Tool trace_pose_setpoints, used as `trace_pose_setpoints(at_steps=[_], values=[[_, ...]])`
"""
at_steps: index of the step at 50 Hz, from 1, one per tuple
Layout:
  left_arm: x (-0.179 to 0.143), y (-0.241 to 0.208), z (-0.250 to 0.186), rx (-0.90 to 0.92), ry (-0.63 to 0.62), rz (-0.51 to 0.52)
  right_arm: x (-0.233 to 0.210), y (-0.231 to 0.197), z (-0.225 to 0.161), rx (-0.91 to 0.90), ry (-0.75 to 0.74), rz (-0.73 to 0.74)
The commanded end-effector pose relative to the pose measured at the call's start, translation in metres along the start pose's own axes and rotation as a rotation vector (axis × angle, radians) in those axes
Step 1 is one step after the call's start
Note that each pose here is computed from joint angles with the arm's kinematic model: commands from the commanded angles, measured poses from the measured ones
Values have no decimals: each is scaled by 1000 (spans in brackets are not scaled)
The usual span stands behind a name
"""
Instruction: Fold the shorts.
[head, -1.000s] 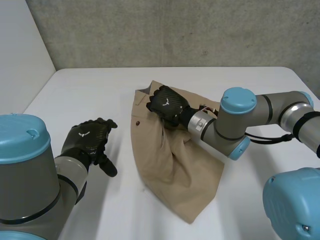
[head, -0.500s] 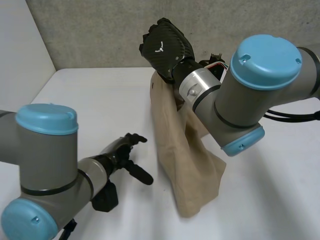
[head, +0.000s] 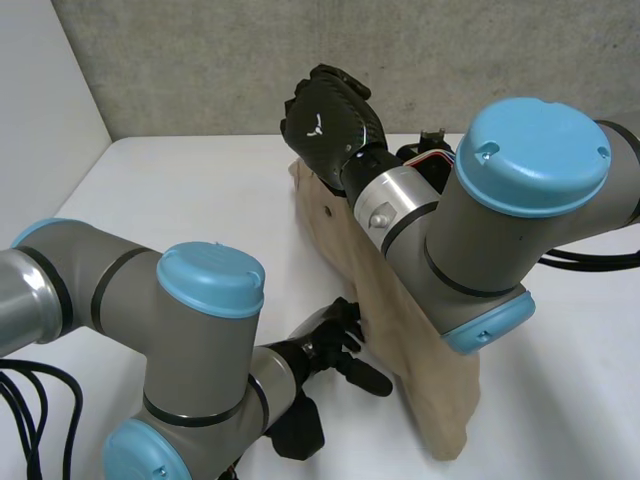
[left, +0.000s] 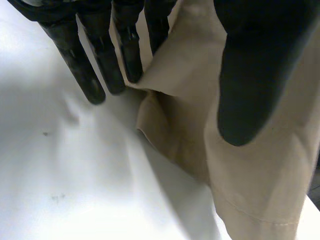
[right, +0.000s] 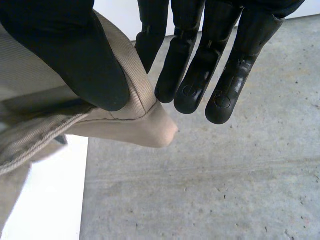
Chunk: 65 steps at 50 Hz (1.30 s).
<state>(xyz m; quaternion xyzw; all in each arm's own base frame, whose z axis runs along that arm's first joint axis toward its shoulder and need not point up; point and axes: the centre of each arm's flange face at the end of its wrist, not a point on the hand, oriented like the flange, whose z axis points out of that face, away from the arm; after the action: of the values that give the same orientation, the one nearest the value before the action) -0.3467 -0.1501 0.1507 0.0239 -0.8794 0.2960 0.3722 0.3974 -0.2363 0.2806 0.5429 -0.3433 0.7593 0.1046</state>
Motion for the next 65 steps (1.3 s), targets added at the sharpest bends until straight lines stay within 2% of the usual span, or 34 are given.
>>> trace_pose_setpoints(at_steps=[1,10,16,20,21,23,28,29,34,37,41,46,54,58,65], values=[[1,0,16,3,7,0,3,4,0,-33,21,-9],[2,4,26,9,9,6,4,8,-1,-70,34,-4],[-2,-13,27,112,-27,9,6,7,-1,-71,41,0],[-1,-55,14,237,-40,-18,11,5,0,-66,56,-2],[-3,-84,5,310,-43,-24,12,5,0,-66,59,-3],[-7,-113,-4,384,-55,-14,14,5,1,-66,66,-2],[-18,-188,-32,590,-113,109,19,20,1,-109,73,-5],[-16,-210,-41,659,-120,169,20,23,0,-121,74,-4],[-6,-246,-55,777,-155,332,11,36,-8,-210,47,37],[-3,-251,-55,790,-162,379,8,49,-17,-291,20,97],[-8,-253,-46,799,-158,389,5,62,-32,-391,-43,262],[-21,-233,-17,719,-173,402,-4,78,-50,-521,-122,602],[-40,-188,13,554,-231,489,-21,113,-63,-598,-183,1027],[-47,-184,12,534,-256,495,-27,123,-69,-621,-202,1132],[-44,-182,-12,529,-271,490,-25,138,-76,-642,-194,1143]])
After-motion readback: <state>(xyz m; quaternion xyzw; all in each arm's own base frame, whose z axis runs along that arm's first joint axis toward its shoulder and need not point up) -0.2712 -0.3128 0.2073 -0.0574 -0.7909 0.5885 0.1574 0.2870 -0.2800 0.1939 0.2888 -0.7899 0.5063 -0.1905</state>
